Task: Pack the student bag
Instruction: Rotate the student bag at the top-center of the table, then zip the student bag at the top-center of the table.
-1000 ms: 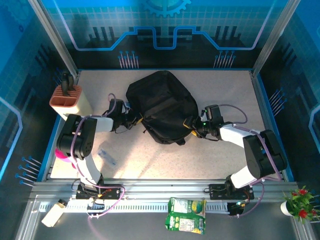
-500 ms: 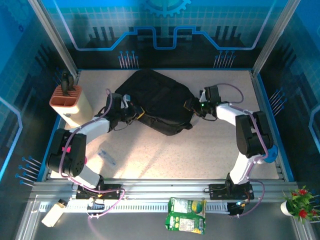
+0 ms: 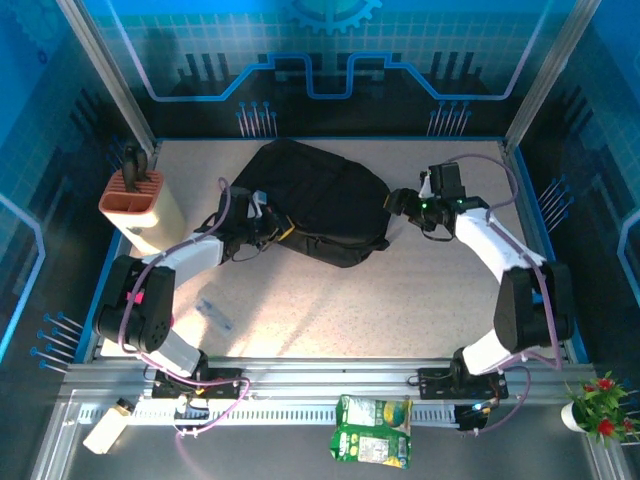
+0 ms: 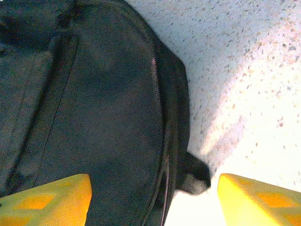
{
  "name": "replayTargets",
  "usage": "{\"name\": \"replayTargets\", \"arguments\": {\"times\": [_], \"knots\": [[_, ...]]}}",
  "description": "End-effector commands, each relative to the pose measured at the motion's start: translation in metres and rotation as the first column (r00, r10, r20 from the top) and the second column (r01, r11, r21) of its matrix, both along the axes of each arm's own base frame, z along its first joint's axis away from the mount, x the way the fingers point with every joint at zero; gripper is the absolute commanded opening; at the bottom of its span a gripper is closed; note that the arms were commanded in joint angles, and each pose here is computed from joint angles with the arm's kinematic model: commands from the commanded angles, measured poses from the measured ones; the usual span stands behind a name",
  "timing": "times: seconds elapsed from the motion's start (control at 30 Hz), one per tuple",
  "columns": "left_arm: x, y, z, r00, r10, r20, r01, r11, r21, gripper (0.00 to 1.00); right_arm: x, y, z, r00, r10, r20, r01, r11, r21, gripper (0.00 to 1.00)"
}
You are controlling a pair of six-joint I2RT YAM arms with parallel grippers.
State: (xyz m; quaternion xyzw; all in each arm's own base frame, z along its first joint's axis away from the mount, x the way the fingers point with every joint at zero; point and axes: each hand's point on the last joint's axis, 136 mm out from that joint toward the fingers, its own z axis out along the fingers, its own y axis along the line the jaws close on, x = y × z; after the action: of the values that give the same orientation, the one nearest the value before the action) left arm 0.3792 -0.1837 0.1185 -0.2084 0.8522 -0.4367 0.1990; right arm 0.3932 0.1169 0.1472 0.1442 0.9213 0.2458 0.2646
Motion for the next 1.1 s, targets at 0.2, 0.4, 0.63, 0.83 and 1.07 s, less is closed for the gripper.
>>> {"name": "replayTargets", "arguments": {"times": [0.2,0.4,0.63,0.83,1.07], "knots": [[0.01,-0.014,0.017,0.998,-0.026,0.053,0.027,0.999,-0.023,0.0,-0.078,0.095,0.017,0.986,0.158,-0.05,-0.164,0.969,-0.182,0.68],[0.008,-0.015,0.017,0.998,-0.034,0.053,0.035,0.999,-0.014,0.0,-0.091,0.15,0.014,0.973,0.226,-0.035,-0.224,0.91,-0.35,0.65],[0.006,-0.016,0.017,0.998,-0.039,0.05,0.039,0.999,-0.001,0.0,-0.091,0.191,-0.006,0.959,0.273,-0.073,-0.278,0.863,-0.422,0.6],[0.004,-0.017,0.018,0.998,-0.043,0.049,0.044,0.999,-0.004,0.0,-0.081,0.192,-0.023,0.969,0.234,-0.072,-0.24,0.85,-0.469,0.51],[0.005,-0.017,0.016,0.998,-0.04,0.045,0.041,0.999,-0.005,0.0,-0.07,0.198,-0.033,0.971,0.229,-0.076,-0.236,0.839,-0.49,0.36]]}}
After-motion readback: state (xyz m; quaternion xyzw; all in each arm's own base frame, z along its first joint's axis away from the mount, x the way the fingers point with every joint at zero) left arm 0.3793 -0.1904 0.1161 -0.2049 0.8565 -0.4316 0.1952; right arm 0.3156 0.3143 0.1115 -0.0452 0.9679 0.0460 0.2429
